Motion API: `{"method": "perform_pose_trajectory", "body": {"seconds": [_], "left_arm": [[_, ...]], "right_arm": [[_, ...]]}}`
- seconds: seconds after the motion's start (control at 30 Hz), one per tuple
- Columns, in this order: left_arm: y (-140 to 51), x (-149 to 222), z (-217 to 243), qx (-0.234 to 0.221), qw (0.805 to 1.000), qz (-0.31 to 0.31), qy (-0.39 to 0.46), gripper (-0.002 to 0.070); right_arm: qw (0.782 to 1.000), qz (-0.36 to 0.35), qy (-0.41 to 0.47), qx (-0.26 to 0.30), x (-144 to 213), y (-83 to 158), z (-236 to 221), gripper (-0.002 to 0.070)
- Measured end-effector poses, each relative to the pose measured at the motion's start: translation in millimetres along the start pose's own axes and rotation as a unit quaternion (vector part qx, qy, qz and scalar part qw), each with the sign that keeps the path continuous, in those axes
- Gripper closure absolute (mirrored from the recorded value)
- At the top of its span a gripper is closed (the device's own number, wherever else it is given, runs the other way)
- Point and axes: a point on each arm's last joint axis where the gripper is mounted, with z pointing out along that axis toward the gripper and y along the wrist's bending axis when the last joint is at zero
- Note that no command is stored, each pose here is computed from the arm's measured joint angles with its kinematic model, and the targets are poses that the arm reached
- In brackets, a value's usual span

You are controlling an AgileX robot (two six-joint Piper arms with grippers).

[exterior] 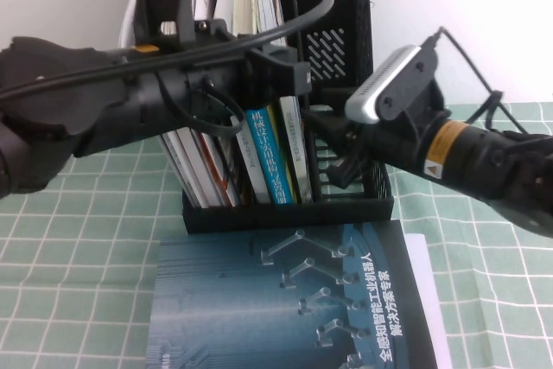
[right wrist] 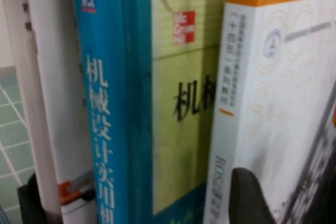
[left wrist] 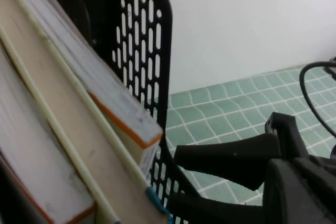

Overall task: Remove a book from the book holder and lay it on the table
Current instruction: Hold the bookshelf, then pick up the right side book from the book shelf

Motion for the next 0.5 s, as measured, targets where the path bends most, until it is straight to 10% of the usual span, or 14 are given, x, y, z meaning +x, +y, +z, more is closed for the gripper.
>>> {"method": "perform_pose_trajectory", "body": {"seconds": [0.5], "left_arm": [[20.4,0,6,-0.028,0.999,-0.033,0.004,0.0678]], "right_arm": [[1.0,-0.012,-0.007,-0.009,-3,0,40,0.0335]]}}
